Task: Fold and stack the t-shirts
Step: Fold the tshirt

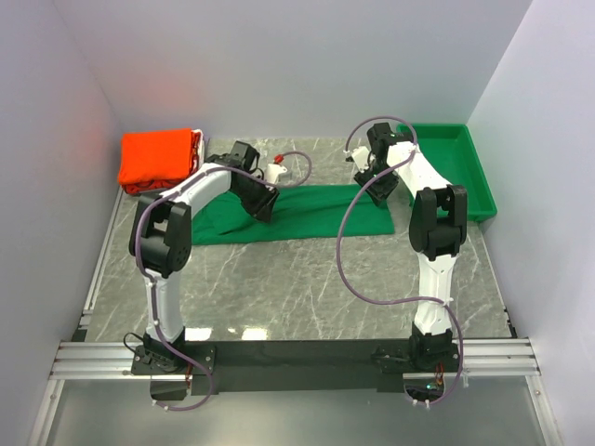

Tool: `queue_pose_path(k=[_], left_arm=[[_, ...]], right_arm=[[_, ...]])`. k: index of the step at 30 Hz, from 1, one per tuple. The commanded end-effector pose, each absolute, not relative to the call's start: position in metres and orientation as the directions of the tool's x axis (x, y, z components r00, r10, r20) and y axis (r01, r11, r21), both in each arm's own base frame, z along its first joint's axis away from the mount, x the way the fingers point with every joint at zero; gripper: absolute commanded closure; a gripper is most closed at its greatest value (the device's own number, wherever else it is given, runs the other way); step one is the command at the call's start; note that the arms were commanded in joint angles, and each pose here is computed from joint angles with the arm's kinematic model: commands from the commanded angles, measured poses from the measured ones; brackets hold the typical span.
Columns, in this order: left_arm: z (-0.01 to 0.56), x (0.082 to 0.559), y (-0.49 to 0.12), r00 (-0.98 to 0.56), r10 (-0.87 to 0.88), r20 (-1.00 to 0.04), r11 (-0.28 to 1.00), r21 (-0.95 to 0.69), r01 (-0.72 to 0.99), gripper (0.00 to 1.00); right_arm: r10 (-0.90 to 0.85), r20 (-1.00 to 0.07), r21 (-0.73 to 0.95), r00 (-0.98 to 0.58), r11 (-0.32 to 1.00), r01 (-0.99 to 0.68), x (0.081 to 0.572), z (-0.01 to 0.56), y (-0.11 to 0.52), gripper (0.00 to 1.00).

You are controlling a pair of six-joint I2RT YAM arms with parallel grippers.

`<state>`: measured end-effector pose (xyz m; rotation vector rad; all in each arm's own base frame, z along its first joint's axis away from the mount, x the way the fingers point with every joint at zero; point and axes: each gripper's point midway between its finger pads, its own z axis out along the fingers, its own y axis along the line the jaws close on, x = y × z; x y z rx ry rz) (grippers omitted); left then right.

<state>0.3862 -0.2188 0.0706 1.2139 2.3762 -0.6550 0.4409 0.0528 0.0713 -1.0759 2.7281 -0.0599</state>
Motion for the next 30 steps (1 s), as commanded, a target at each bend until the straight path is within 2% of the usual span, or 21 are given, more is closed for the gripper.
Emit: queue_pose_path(k=[1, 4, 7, 15, 19, 25, 30], left_arm=[[0.103, 0.395, -0.215, -0.552, 0.561, -0.617, 0.547, -0.224, 0.807, 0.57], [0.132, 0.41, -0.183, -0.557, 0.46, -0.692, 0.629, -0.189, 0.754, 0.56], [0.139, 0.409, -0.157, -0.573, 0.431, -0.697, 0.675, -0.172, 0.717, 0.58], [0.062, 0.395, -0.131, -0.746, 0.419, -0.517, 0.757, -0.256, 0.602, 0.76], [0.034, 0.401, -0.123, -0.793, 0.389, -0.468, 0.802, -0.251, 0.542, 0.77], [0.019, 0.4, -0.115, -0.823, 0.378, -0.424, 0.831, -0.237, 0.504, 0.78], [0.02, 0.393, -0.111, -0.8, 0.412, -0.436, 0.819, -0.208, 0.535, 0.78]], right_arm=[[-0.665, -0.218, -0.109, -0.714, 0.744, -0.659, 0.442, 0.089, 0.058, 0.55], [-0.662, -0.241, -0.094, -0.71, 0.744, -0.662, 0.445, 0.09, 0.069, 0.56], [-0.649, -0.264, -0.068, -0.713, 0.75, -0.658, 0.447, 0.088, 0.077, 0.59], [-0.629, -0.226, 0.025, -0.744, 0.759, -0.65, 0.448, 0.056, 0.09, 0.7], [-0.62, -0.175, 0.043, -0.765, 0.771, -0.635, 0.439, 0.037, 0.086, 0.71], [-0.637, -0.074, 0.078, -0.767, 0.763, -0.641, 0.398, 0.023, 0.076, 0.73], [-0.661, 0.021, 0.167, -0.75, 0.742, -0.65, 0.322, 0.025, 0.07, 0.74]])
